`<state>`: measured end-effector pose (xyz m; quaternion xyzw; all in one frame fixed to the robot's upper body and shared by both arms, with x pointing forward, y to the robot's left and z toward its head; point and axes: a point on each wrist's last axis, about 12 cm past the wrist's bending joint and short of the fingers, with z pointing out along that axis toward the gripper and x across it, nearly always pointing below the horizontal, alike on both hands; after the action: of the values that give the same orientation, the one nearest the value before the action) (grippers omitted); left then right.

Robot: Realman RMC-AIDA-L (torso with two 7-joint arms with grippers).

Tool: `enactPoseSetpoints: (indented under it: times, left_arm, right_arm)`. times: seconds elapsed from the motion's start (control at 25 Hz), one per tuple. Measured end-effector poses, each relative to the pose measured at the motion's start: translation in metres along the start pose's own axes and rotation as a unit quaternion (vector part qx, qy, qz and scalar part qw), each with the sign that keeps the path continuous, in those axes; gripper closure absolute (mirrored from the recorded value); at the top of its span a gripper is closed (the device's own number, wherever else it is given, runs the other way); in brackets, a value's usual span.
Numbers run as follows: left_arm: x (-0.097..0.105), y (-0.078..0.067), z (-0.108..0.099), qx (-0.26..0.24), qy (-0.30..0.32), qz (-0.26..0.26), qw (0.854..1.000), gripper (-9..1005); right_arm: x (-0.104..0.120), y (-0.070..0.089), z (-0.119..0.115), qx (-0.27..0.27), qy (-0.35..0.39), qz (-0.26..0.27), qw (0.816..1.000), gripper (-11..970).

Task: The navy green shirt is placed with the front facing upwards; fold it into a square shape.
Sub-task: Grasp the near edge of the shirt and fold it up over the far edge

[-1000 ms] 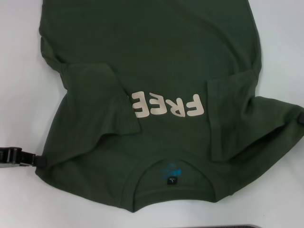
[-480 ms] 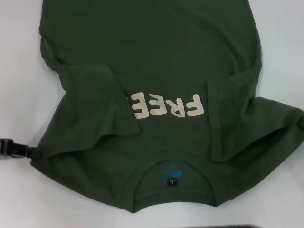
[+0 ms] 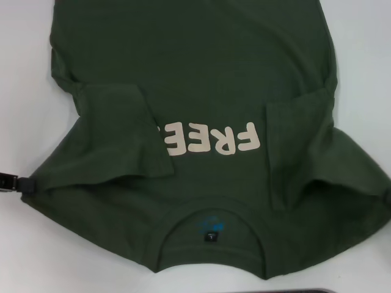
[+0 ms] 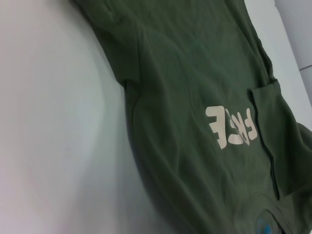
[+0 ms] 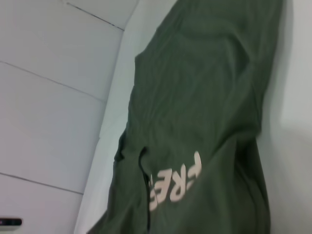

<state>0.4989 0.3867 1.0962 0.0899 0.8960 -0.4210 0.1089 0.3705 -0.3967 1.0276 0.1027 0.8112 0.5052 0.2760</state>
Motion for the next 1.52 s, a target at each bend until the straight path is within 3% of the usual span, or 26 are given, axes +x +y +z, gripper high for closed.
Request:
enactPoseSetpoints:
  times: [0.2,0.48,1.2,1.52]
  left_arm:
    - [-0.002,0.0,-0.007,-0.005,0.001,0.006,1.0,981]
    - [-0.002,0.0,-0.008,-0.008,0.007,0.011,1.0,981]
    - [0.013,0.005,-0.005,-0.006,0.013,-0.007,1.0,981]
    - [0.011,0.004,-0.003,-0.001,0.012,-0.002,1.0,981]
  right_arm:
    - [0.03,-0.004,-0.016,0.009,-0.008,0.01,1.0,950]
    - [0.044,-0.006,-0.026,0.02,-0.014,0.018,1.0,951]
    - [0.045,-0.007,-0.029,0.03,-0.006,0.021,0.999,952]
    - [0.032,-0.005,-0.023,0.019,-0.002,0.009,1.0,952]
